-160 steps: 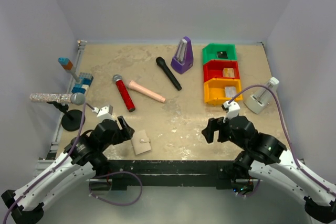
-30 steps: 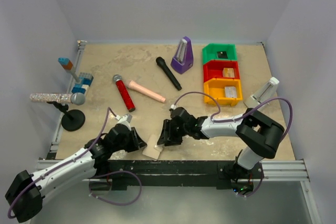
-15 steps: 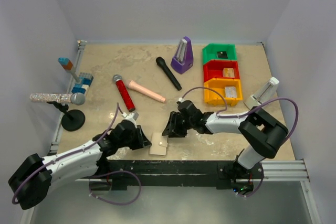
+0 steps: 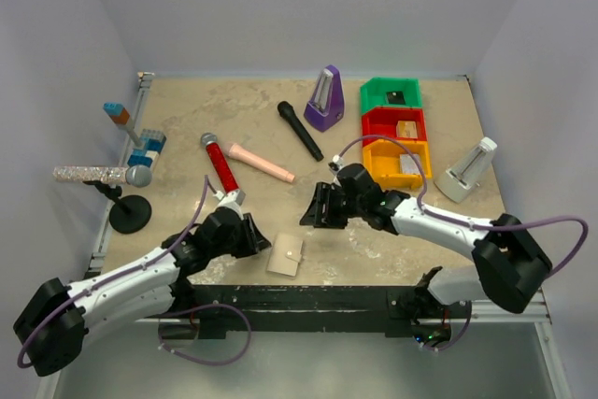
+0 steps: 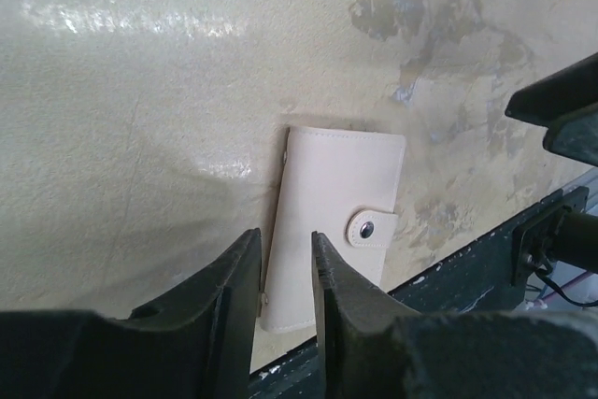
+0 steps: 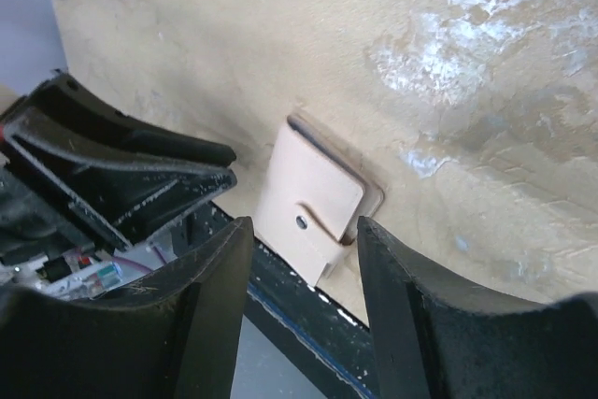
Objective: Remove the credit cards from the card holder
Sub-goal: Move the card holder to the center of the board.
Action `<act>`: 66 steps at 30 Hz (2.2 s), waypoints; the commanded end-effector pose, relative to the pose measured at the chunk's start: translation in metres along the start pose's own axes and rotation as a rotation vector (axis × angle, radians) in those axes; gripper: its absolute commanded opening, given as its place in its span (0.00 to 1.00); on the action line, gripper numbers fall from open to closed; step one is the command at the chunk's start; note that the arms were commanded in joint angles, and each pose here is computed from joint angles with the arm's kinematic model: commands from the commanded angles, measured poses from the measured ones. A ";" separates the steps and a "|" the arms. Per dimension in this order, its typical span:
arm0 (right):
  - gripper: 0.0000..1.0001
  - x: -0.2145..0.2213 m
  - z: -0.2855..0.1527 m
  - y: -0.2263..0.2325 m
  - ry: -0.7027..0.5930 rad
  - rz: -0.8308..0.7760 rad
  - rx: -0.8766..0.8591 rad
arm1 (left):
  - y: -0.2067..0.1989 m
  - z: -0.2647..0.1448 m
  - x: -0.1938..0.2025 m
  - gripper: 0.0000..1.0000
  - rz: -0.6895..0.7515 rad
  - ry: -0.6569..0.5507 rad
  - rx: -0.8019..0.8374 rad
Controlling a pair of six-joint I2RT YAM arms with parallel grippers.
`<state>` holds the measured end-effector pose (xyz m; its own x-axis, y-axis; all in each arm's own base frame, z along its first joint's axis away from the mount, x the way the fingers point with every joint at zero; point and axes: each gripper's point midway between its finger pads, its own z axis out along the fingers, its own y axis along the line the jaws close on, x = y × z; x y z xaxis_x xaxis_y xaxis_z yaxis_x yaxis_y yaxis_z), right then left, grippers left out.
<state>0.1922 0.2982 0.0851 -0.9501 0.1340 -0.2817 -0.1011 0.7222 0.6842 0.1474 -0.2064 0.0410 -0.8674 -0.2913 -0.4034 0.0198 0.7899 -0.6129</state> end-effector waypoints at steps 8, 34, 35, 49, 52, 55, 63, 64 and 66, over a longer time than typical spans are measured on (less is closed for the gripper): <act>0.66 0.081 0.007 -0.005 0.155 -0.080 -0.007 | 0.027 -0.004 0.015 0.34 0.007 -0.003 -0.030; 0.64 0.065 0.045 -0.007 0.135 0.104 -0.014 | 0.008 0.003 0.031 0.27 -0.010 0.072 0.103; 0.64 0.062 0.044 -0.007 0.129 0.105 -0.012 | 0.008 0.003 0.032 0.27 -0.009 0.076 0.104; 0.63 0.045 0.016 -0.024 0.066 -0.009 0.089 | -0.004 0.006 0.020 0.26 -0.025 0.037 0.123; 0.63 0.040 -0.002 -0.029 0.024 -0.106 0.169 | -0.003 0.006 0.019 0.26 -0.032 0.030 0.120; 0.64 0.035 -0.019 -0.024 -0.008 -0.200 0.231 | -0.002 0.007 0.017 0.26 -0.040 0.013 0.116; 0.64 0.039 -0.027 -0.006 -0.007 -0.290 0.257 | -0.009 0.007 0.013 0.26 -0.040 0.006 0.133; 0.64 0.041 -0.026 -0.004 -0.004 -0.288 0.252 | -0.009 0.007 0.013 0.26 -0.040 0.009 0.133; 0.64 0.045 -0.025 -0.003 -0.001 -0.308 0.262 | -0.009 0.008 0.014 0.26 -0.044 0.013 0.132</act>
<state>0.1435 0.2888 0.0883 -0.9001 -0.0814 -0.4281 -0.2844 0.8541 0.4356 0.1314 -0.2126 0.0227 -0.8877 -0.2936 -0.3547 0.0330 0.7278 -0.6850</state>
